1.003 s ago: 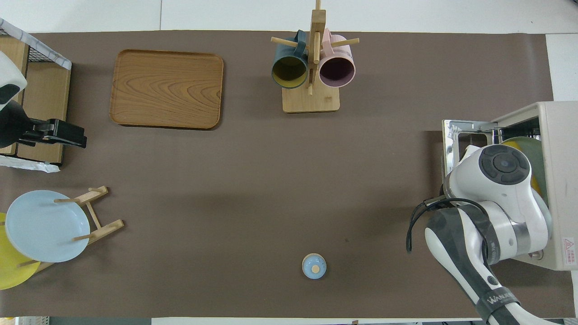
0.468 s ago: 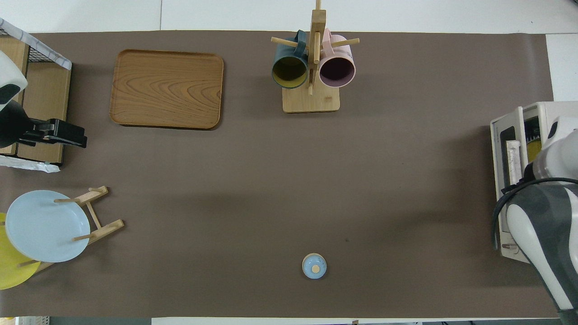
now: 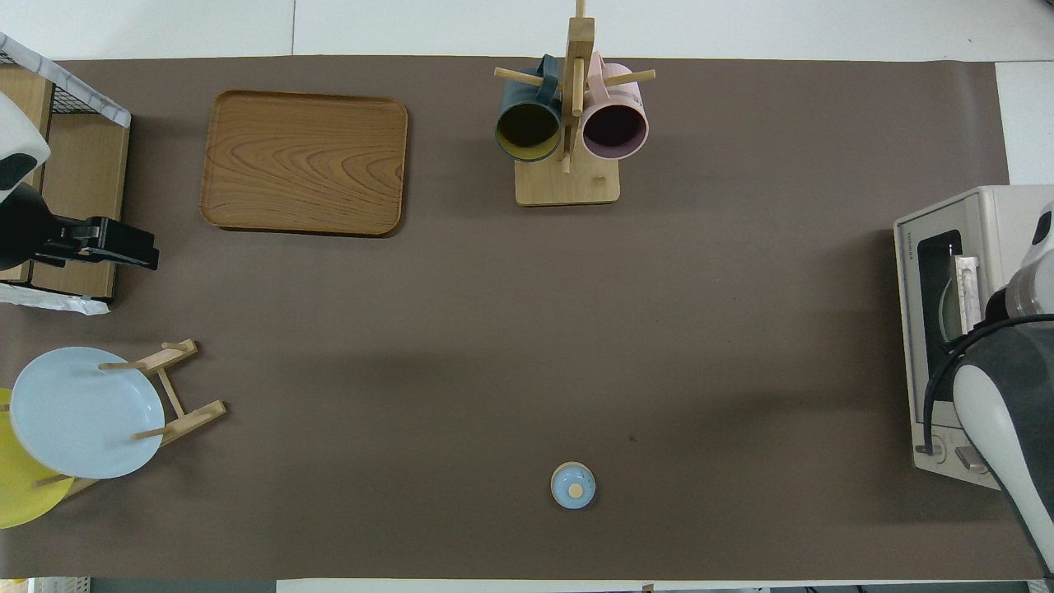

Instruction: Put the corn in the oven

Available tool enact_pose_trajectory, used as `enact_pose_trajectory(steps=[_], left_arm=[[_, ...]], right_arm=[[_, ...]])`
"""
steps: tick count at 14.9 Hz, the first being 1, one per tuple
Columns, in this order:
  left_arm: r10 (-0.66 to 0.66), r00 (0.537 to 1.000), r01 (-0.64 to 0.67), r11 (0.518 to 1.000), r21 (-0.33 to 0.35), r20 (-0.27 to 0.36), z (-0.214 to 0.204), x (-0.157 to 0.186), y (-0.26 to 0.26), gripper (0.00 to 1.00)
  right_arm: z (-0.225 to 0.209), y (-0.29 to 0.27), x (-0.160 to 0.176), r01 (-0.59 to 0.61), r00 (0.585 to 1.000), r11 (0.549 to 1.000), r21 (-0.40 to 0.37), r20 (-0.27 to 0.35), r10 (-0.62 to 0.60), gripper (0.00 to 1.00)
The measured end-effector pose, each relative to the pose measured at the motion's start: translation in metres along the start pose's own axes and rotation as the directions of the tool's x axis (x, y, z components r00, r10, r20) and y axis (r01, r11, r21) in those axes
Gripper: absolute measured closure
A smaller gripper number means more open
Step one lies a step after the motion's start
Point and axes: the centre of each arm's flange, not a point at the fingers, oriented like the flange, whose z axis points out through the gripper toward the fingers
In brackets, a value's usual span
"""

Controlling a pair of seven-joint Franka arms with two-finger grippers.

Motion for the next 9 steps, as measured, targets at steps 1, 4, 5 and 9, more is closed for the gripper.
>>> enact_pose_trajectory(steps=[1,4,5,9], left_arm=[[0.000,1.000,0.000,1.000,0.000,0.000,0.000,0.000,0.000,0.00],[0.000,1.000,0.000,1.000,0.000,0.000,0.000,0.000,0.000,0.00],[0.000,1.000,0.000,1.000,0.000,0.000,0.000,0.000,0.000,0.00],[0.000,1.000,0.000,1.000,0.000,0.000,0.000,0.000,0.000,0.00]], right_arm=[[-0.020,-0.009,0.003,0.018,1.000,1.000,-0.009,-0.003,-0.018,0.91],[-0.063,-0.025,0.010,0.037,0.998,0.999,0.020,-0.049,-0.036,0.81],[-0.067,-0.029,0.013,0.029,0.996,0.997,0.075,-0.081,-0.022,0.81],[-0.077,-0.042,0.033,-0.029,0.989,0.972,0.233,-0.135,0.062,0.75]])
